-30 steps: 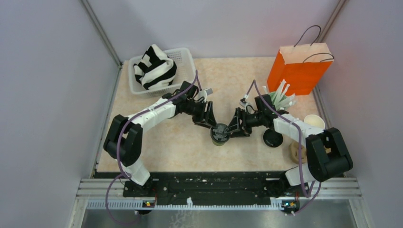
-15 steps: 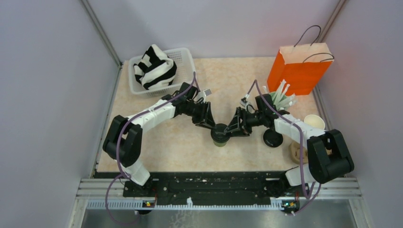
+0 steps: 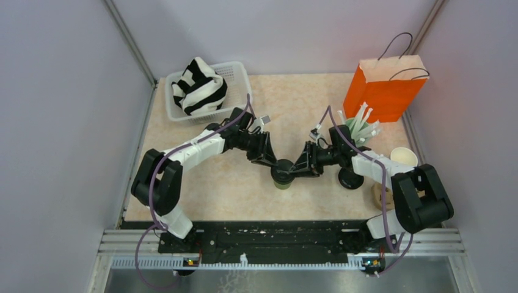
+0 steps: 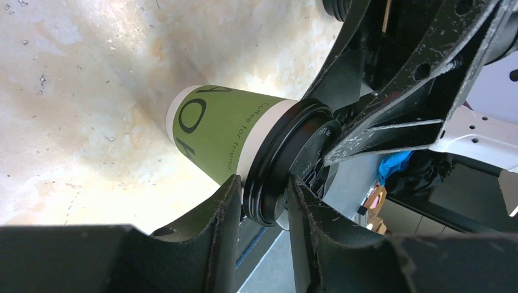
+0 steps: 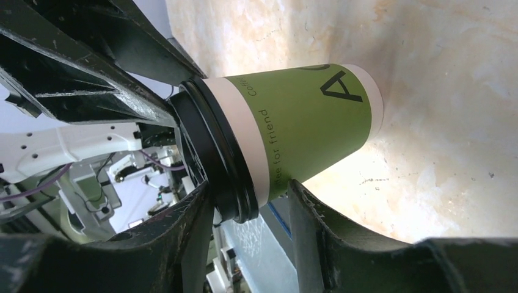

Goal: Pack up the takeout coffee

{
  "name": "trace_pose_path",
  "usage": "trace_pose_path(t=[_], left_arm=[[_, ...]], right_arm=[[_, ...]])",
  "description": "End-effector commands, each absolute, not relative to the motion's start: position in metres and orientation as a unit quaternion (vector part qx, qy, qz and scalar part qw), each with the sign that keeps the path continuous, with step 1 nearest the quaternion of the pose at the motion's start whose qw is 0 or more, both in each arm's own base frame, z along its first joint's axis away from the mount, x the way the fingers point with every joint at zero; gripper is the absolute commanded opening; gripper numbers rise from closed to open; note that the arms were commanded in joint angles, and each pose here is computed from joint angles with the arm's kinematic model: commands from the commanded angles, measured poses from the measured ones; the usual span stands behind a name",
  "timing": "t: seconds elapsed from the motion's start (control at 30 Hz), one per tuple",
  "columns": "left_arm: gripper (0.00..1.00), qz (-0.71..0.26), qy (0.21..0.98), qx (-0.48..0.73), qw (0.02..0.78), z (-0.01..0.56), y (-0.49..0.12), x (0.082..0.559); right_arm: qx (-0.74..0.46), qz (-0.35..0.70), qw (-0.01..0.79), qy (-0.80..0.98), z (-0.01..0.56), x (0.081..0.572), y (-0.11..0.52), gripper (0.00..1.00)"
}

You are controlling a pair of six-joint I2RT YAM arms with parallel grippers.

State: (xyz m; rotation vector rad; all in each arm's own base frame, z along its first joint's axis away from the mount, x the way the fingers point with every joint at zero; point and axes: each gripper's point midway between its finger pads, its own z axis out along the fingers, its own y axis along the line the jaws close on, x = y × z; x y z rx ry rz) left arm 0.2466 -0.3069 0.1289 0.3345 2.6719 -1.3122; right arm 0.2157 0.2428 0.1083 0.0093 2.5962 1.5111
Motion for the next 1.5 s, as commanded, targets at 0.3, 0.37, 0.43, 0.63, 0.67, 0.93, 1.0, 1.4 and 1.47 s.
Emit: trace_pose_path(t=[0.3,0.37,0.43,0.63,0.67,0.93,1.0,1.4,1.47], left_arm=[[0.38,-0.423,0.899,0.088,0.069,0.093,-0.287,0.222],[0.38,-0.434,0.894,0.085,0.069,0.094,-0.288,0.218],[0.38,-0.441,0.890,0.083,0.077,0.099,-0.287,0.217],[0.36,-0.449,0.885,0.071,0.102,0.107,-0.286,0.217],[0.36,-0.447,0.886,0.067,0.104,0.106,-0.285,0.218],[0.37,-0.443,0.889,0.052,0.102,0.102,-0.285,0.214],[0.37,-0.438,0.892,0.051,0.101,0.100,-0.285,0.214],[0.34,-0.411,0.906,0.031,0.100,0.078,-0.274,0.189],[0.34,-0.416,0.903,0.028,0.103,0.083,-0.276,0.191]], right_arm=[[0.021,0.485,0.049,0.873,0.053,0.221,0.231,0.46],[0.015,0.483,0.049,0.874,0.064,0.223,0.231,0.48],[0.001,0.490,0.065,0.869,0.087,0.230,0.233,0.53],[-0.042,0.524,0.072,0.847,0.129,0.232,0.248,0.68],[-0.049,0.525,0.069,0.847,0.129,0.228,0.250,0.70],[-0.027,0.503,0.037,0.863,0.082,0.208,0.244,0.70],[-0.017,0.489,0.043,0.871,0.068,0.209,0.239,0.67],[-0.020,0.479,0.068,0.875,0.076,0.229,0.231,0.69],[-0.027,0.489,0.067,0.870,0.086,0.231,0.234,0.71]])
